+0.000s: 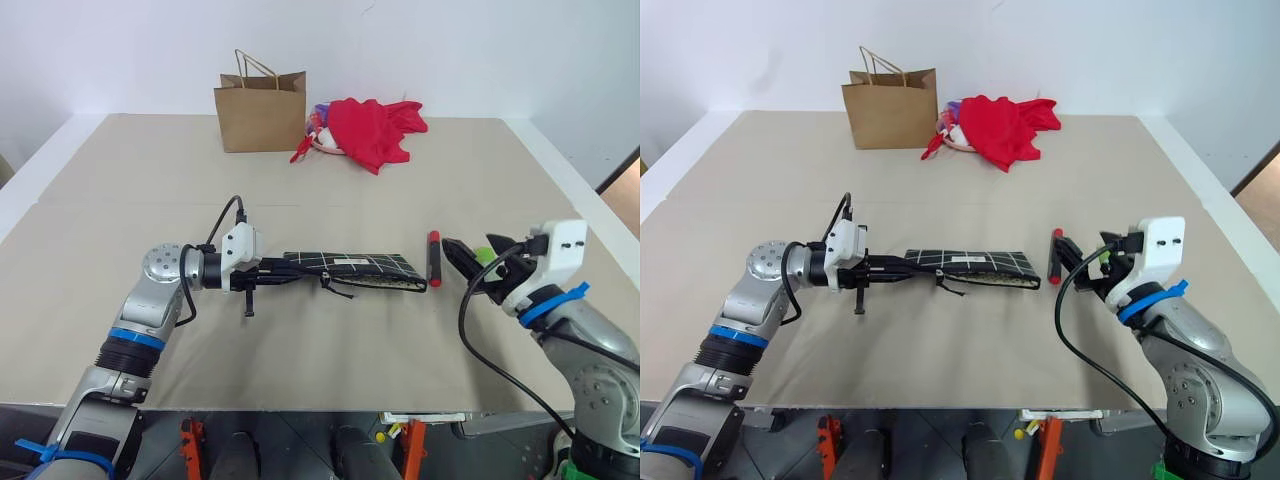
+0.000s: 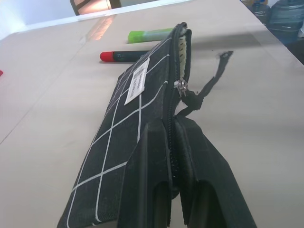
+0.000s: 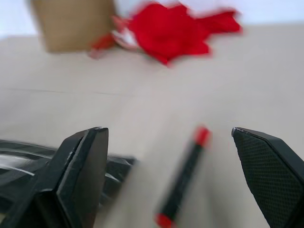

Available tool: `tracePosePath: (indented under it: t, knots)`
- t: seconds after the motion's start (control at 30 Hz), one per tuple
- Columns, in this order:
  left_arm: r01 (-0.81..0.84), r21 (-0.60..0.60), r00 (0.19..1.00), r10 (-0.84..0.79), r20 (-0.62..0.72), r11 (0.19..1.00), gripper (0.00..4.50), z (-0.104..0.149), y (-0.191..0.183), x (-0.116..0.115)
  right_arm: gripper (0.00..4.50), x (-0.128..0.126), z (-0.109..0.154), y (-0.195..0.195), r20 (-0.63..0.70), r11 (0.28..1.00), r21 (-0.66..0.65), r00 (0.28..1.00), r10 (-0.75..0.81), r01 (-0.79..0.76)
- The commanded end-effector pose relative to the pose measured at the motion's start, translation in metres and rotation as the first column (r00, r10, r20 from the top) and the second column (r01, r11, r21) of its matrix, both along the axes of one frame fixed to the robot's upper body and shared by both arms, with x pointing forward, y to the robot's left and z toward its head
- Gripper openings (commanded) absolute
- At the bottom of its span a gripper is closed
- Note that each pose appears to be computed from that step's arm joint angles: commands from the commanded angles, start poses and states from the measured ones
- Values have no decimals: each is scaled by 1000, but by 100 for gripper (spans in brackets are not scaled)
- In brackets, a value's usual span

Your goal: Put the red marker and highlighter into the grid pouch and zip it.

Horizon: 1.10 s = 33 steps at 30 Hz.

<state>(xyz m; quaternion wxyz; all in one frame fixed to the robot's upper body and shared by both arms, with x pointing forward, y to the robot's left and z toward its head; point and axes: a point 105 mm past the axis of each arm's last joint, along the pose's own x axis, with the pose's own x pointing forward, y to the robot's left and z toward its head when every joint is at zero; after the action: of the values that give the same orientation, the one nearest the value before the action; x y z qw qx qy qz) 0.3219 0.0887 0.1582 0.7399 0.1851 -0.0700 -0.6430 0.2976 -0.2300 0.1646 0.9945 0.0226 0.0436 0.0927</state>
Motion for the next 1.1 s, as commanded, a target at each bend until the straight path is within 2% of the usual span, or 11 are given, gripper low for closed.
tracePosePath:
  t: [0.03, 0.27, 0.4, 0.57, 0.67, 0.8, 0.83, 0.87, 0.9, 1.1]
  knots:
    - [-3, -6, 999, 3, 34, 1000, 0, 8, 5, 0, 446, 5, 0, 8, 24, 1000, 12, 999, -23, 22]
    - [-5, 12, 1000, 5, 16, 1000, 0, 8, 15, -1, 446, 22, -19, 13, -16, 996, 41, 997, -74, 75]
    - [-10, 12, 1000, 10, 26, 1000, 0, 9, 15, -3, 446, 31, -43, 1, -71, 985, 38, 983, -167, 170]
    - [-13, 7, 1000, 13, 28, 1000, 0, 10, 14, -4, 446, 37, -62, 14, -111, 992, -9, 986, -127, 127]
    - [-18, 6, 999, 18, 30, 1000, 0, 11, 14, -4, 367, 39, -75, 20, -139, 990, -88, 983, -119, 108]
    - [-24, 4, 999, 24, 35, 1000, 0, 12, 14, -3, 176, 39, -82, 21, -149, 985, -106, 977, -152, 137]
    - [-24, 3, 999, 24, 35, 1000, 0, 13, 14, -3, 111, 39, -83, 22, -151, 984, -110, 977, -153, 137]
    - [-25, 3, 999, 25, 35, 1000, 0, 13, 14, -3, 78, 38, -83, 23, -152, 984, -110, 976, -155, 139]
    - [-25, 3, 999, 25, 35, 1000, 0, 13, 14, -3, 60, 38, -83, 23, -152, 984, -110, 976, -157, 141]
    - [-26, 3, 999, 26, 35, 1000, 0, 13, 14, -3, 60, 38, -84, 23, -151, 984, -111, 976, -159, 143]
